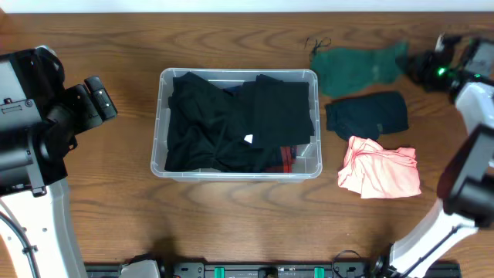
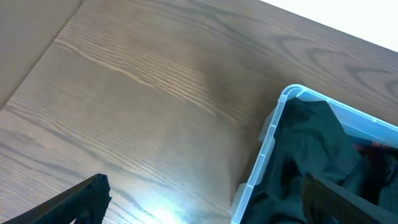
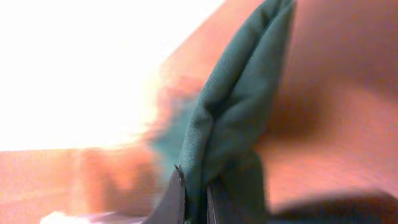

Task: Pack container
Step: 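Lift the green garment and lower it into the container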

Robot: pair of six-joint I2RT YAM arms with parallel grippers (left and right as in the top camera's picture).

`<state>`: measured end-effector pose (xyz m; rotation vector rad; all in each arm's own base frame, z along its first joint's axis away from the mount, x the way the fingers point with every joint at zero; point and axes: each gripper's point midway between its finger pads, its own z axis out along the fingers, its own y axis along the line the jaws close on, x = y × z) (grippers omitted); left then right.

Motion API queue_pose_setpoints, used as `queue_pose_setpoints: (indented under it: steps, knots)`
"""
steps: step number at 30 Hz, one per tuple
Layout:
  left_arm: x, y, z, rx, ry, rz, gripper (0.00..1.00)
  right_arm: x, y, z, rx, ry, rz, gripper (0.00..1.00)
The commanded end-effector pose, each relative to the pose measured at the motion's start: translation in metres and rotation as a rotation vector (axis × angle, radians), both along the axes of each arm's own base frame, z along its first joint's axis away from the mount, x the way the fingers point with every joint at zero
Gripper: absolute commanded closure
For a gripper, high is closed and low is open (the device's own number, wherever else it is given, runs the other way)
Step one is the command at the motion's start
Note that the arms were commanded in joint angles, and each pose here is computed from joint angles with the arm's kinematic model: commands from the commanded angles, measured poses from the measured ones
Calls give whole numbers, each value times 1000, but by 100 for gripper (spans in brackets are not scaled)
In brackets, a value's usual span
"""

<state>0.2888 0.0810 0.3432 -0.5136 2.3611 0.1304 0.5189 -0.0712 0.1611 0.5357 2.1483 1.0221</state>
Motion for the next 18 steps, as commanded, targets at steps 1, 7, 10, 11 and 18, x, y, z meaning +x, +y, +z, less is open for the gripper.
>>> queue_pose_setpoints:
  steps: [1, 7, 10, 11, 18]
  knots:
    - [-2, 4, -1, 5, 5, 18, 2, -24, 56, 108, 82, -214, 192, 99]
    - [-2, 4, -1, 5, 5, 18, 2, -47, 115, 174, 119, -314, 300, 99]
    - [-2, 4, -1, 5, 5, 18, 2, -59, 154, 194, 159, -353, 400, 99]
    - [-2, 4, -1, 5, 5, 18, 2, -63, 169, 201, 174, -365, 437, 99]
    - [-2, 4, -1, 5, 5, 18, 2, -99, 281, 242, 281, -469, 678, 99]
